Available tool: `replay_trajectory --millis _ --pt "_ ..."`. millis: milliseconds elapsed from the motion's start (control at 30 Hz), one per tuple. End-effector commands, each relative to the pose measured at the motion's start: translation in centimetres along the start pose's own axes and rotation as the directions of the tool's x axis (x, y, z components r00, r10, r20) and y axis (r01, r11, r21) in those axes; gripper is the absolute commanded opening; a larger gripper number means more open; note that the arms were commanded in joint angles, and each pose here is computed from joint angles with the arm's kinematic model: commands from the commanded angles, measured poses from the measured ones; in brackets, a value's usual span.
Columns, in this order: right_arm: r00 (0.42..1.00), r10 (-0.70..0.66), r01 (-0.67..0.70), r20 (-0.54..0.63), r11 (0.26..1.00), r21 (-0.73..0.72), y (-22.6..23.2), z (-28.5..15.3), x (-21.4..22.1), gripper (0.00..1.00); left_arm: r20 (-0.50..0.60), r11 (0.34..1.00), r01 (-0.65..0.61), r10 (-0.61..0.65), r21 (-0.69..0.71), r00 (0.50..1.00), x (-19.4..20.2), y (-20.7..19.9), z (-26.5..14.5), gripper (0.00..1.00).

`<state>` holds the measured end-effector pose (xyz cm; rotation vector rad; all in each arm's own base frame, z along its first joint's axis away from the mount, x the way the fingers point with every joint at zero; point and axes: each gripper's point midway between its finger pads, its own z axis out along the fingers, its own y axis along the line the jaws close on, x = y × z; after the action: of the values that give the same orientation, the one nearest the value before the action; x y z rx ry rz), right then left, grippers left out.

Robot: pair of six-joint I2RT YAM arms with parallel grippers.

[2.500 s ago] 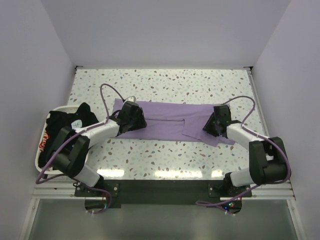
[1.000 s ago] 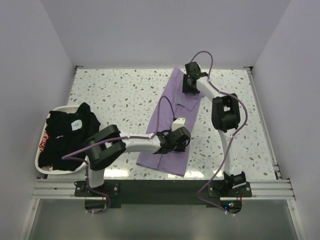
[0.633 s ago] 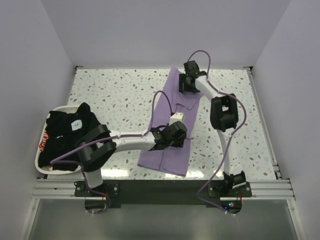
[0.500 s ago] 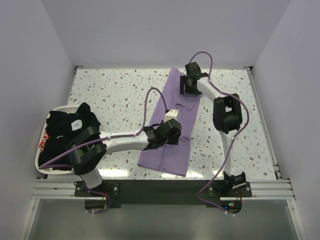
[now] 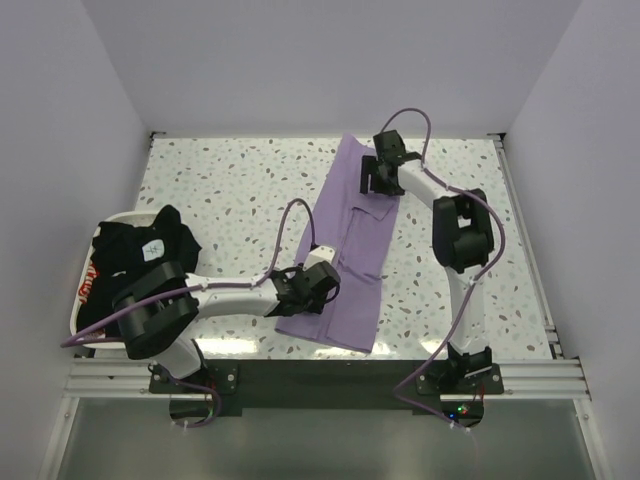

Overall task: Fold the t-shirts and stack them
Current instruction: Fold the tshirt

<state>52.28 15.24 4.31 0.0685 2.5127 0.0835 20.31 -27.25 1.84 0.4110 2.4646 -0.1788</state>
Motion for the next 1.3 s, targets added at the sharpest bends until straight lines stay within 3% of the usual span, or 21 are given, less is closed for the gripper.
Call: replay_trajectory --millis 0,200,500,767,933,1033,1067,1133,1167,1233,1267 --pt "1.000 -0.001 0.001 0.001 1.000 -0.021 1.0 1.8 -0.5 0.75 0.028 0.998 -0.003 0.002 0.063 1.000 -0.4 -1.2 -0.9 0.45" --pt "0.999 -0.019 0.018 -0.028 1.000 -0.014 0.8 4.9 -0.1 0.76 -0.036 0.989 0.038 -0.033 0.142 0.999 2.1 -3.3 -0.6 0.44" --pt "1.000 -0.017 0.019 0.026 0.998 -0.052 1.9 4.2 -3.0 0.76 -0.047 0.982 0.105 -0.098 0.159 0.994 2.6 -3.8 -0.8 0.45" --pt "0.989 -0.002 0.017 0.147 0.995 -0.096 2.5 -3.1 -8.0 0.77 0.060 0.973 0.113 -0.127 0.201 0.990 -2.5 -5.0 -3.7 0.57" --pt "0.980 0.048 -0.019 0.192 0.989 -0.148 3.1 -9.0 -9.4 0.78 0.137 0.970 0.175 -0.200 0.171 0.970 -5.4 -2.7 -6.2 0.63" --pt "0.980 0.080 -0.040 0.184 0.977 -0.210 4.3 -12.5 -7.1 0.77 0.146 0.953 0.256 -0.280 0.160 0.949 -5.8 -0.2 -6.8 0.64" --pt "0.989 0.072 -0.046 0.129 0.981 -0.188 4.0 -12.1 -3.9 0.77 0.152 0.943 0.295 -0.317 0.153 0.936 -6.2 1.0 -6.7 0.65" --pt "0.980 0.090 -0.045 0.179 0.969 -0.243 5.7 -15.6 -2.5 0.76 0.143 0.925 0.338 -0.363 0.174 0.920 -5.5 2.3 -6.9 0.66" --pt "0.991 0.081 -0.055 0.111 0.973 -0.223 5.0 -14.6 1.7 0.74 0.150 0.914 0.365 -0.392 0.176 0.908 -5.7 3.0 -6.9 0.66" --pt "0.981 0.126 -0.075 0.146 0.947 -0.313 6.8 -18.1 3.5 0.67 0.144 0.908 0.373 -0.402 0.191 0.904 -5.0 3.5 -7.1 0.67" --pt "0.991 0.109 -0.082 0.076 0.952 -0.296 6.2 -17.0 8.2 0.65 0.138 0.907 0.376 -0.404 0.188 0.904 -4.8 3.7 -7.0 0.67"
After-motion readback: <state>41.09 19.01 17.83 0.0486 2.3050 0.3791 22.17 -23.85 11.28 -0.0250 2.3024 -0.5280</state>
